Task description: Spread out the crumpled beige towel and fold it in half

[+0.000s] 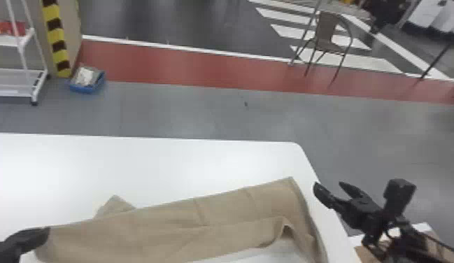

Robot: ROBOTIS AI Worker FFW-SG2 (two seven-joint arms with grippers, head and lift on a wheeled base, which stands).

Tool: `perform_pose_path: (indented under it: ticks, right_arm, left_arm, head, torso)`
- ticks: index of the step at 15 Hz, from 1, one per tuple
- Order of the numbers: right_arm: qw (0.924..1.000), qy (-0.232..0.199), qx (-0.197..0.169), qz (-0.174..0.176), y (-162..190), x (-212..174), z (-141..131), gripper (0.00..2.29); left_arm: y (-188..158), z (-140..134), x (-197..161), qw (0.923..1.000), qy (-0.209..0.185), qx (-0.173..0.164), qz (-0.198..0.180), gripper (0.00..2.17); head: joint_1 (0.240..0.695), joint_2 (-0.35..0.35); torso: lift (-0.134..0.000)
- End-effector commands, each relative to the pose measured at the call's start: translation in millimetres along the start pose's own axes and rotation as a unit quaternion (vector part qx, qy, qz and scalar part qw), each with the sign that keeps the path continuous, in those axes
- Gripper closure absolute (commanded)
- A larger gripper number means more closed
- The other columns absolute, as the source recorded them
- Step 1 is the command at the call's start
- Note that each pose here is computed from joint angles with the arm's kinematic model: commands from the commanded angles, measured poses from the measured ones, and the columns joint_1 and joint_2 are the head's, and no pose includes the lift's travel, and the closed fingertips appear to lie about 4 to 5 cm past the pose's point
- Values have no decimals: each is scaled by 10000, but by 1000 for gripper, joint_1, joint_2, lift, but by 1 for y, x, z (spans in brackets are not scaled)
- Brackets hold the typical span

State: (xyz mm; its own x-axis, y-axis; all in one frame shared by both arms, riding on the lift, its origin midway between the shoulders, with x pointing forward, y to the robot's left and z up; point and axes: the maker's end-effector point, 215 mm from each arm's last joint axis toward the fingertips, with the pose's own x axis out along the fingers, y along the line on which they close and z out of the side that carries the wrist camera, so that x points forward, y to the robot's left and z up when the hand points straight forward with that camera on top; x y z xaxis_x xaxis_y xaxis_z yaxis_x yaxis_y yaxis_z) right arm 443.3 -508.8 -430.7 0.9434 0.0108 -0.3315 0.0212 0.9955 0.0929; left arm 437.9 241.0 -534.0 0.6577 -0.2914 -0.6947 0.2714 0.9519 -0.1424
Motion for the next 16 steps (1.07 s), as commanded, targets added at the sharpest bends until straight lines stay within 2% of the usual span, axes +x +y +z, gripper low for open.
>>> perform_pose_path:
  ticks: [1, 3, 4, 6, 8, 11, 14, 16]
  right_arm:
    - [9991, -186, -320, -225, -8, 34, 16, 107]
    - [9977, -198, -546, -342, -14, 64, 15, 218]
    - [9971, -134, -634, -402, -18, 71, 10, 218]
    - [9934, 14, -1064, -429, -15, 85, -6, 218]
    - [9908, 168, -1279, -419, -10, 100, -18, 286]
    - [9818, 516, -1796, -350, 8, 126, -33, 286]
    - [9762, 1076, -1855, -328, 9, 132, -62, 286]
    - [9722, 1368, -1850, -434, -1, 128, -83, 286]
  left_arm:
    - [0, 0, 0, 10000, -8, 15, 10, 1349]
    - [0, -1, 0, 10000, 11, 39, 19, 1352]
    - [-3, -2, 1, 10000, 18, 50, 0, 1352]
    - [-2, -1, 1, 10000, 8, 66, 2, 1352]
    - [2, 2, 0, 9999, -36, 123, 19, 1352]
    - [-3, -1, 3, 9999, -5, 162, -20, 1349]
    - [-8, 1, 4, 9996, -31, 260, -66, 1352]
    - [-5, 1, 3, 9996, -19, 289, -53, 1352]
  head:
    - [695, -328]
    - [695, -333]
    - [695, -332]
    - [695, -329]
    - [695, -328]
    - [695, -307]
    - [695, -285]
    - [695, -284]
  torso:
    - [0]
    - [0]
    - [0]
    - [0]
    - [0]
    - [0]
    - [0]
    - [0]
